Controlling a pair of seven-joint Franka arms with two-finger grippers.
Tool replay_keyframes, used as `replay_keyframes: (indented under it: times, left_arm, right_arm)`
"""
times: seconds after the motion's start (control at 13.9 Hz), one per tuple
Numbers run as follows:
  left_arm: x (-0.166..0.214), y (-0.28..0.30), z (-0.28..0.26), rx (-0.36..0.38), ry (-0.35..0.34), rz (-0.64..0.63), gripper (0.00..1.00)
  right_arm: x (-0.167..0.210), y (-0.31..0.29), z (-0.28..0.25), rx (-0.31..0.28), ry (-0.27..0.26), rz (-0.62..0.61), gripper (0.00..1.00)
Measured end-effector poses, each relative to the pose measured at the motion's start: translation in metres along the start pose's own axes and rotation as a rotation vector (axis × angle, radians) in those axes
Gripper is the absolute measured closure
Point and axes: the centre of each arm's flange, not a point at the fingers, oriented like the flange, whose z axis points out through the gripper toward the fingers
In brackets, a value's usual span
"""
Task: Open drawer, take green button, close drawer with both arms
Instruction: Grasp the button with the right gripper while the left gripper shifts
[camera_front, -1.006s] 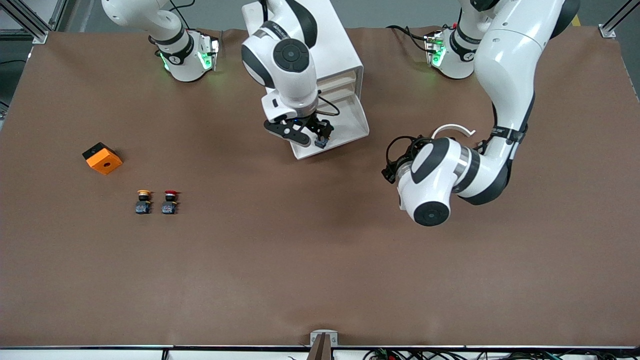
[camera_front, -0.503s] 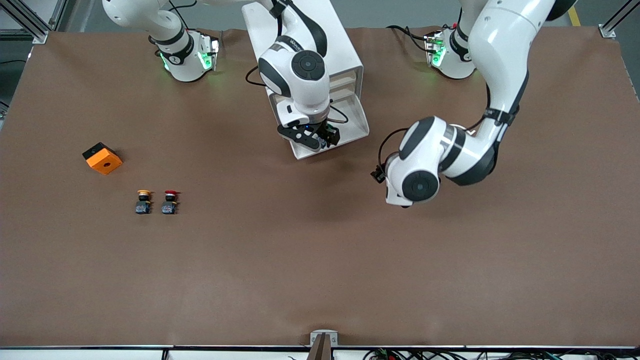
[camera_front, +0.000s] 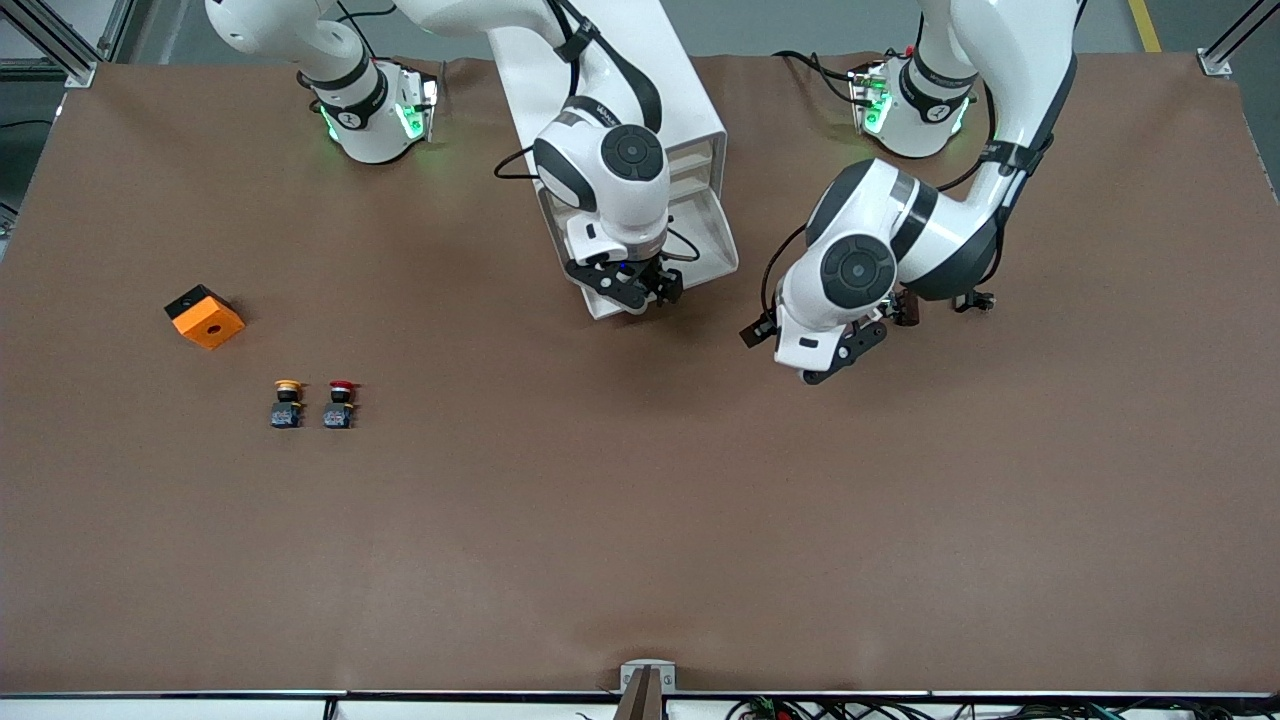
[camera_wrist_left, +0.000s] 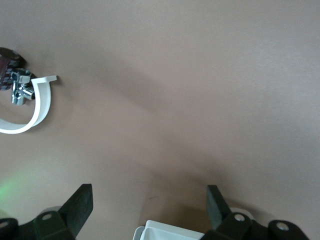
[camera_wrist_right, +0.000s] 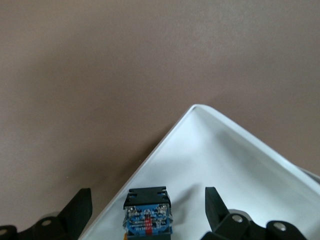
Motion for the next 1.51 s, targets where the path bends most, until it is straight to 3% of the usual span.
replay_keyframes:
  times: [0.29, 1.15, 1.51]
  left_arm:
    - [-0.017, 0.003, 0.007, -0.009, 0.065, 0.06, 0.0]
    - [-0.023, 0.011, -0.005, -0.108, 0.117, 0.078, 0.0]
    - [-0.022, 0.011, -0.006, -0.102, 0.148, 0.097, 0.0]
  right_arm:
    - [-0.008, -0.001, 0.008, -0.008, 0.002, -0.007, 0.0]
    - [-0.011, -0.002, 0.007, -0.007, 0.003, -0.008, 0.0]
    - [-0.011, -0.002, 0.006, -0.008, 0.003, -0.005, 0.0]
